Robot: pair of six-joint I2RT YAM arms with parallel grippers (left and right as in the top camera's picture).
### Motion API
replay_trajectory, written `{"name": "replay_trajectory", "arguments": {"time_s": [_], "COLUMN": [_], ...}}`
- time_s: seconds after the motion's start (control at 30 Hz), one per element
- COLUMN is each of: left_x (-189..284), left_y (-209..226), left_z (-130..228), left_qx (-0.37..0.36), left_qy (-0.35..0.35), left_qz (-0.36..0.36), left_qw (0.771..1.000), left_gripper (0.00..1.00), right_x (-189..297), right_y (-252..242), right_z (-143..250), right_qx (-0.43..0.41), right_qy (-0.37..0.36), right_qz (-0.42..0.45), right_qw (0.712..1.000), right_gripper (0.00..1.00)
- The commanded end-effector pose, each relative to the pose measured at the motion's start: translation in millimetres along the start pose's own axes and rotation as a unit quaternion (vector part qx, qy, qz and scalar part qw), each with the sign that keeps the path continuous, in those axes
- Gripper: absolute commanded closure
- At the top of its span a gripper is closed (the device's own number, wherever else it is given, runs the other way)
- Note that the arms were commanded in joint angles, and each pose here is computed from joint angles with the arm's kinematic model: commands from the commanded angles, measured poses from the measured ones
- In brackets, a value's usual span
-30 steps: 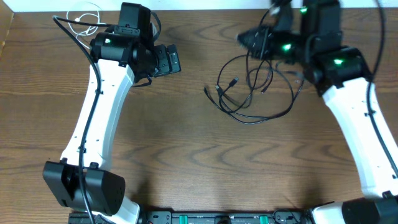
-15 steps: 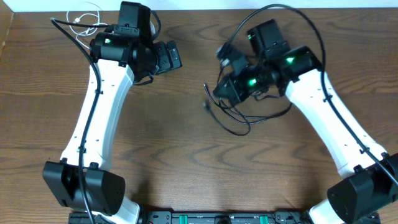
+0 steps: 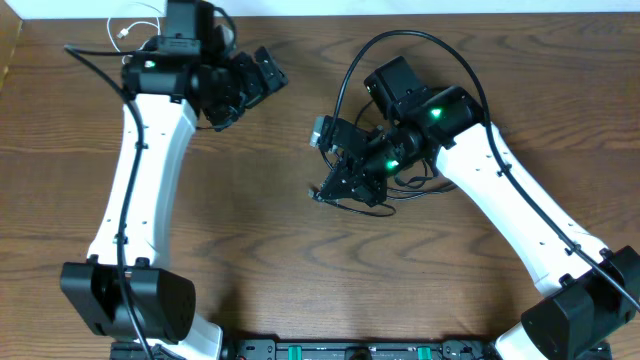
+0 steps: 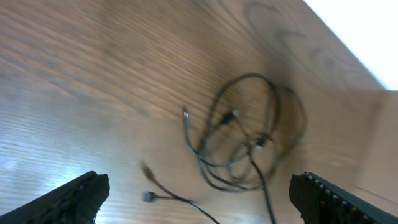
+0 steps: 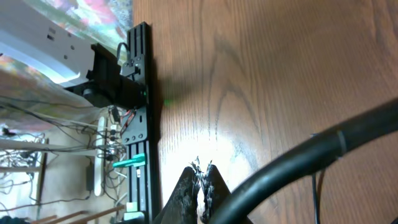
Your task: Untangle cables
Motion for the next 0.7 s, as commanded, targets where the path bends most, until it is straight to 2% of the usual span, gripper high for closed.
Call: {"name": "replay_trajectory", "arguments": {"time_s": [0.0,0.07,0.17,0.33,0.47,0.67], "left_x": [6,8,10,13,13,14], "left_y": [-29,-38,-45,-53,-52,-48], "left_z": [12,16,19,23,28,41], "left_qx": [0.012,0.012,0.052,0.078,0.085,0.105], "left_qy": [0.041,0.054,0.07,0.089,0.101,0.128], "left_qz": [0.096,0.123,0.141,0.168,0.164,0.152], "left_qw": [0.994,0.991,0.986,0.979,0.978,0.974], "left_gripper": [0.02,0.02,0.03,0.04,0.15,0.16], "right_x": [-1,-3,-7,-12,-12,-11], "right_y": [15,23,34,38,39,38], "right_z": [-5,-7,-8,-12,-16,-30], "right_qx": [0.053,0.081,0.118,0.135,0.145,0.155], "right_qy": [-0.013,-0.019,-0.023,-0.026,-0.034,-0.061], "right_qz": [-0.035,-0.054,-0.075,-0.077,-0.079,-0.075], "right_qw": [0.998,0.995,0.99,0.988,0.986,0.983], "right_gripper": [0.99,0.99,0.99,0.99,0.99,0.99]}}
Point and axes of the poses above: each gripper's point midway between its finger pads, its own x axis back along the fingers, its own y axis along the line the jaws close on, z = x × y, the point moved 2 cm from there along x, back along the fingers, and after that the axes turned 11 degrees about -x, right-handed, at the moved point
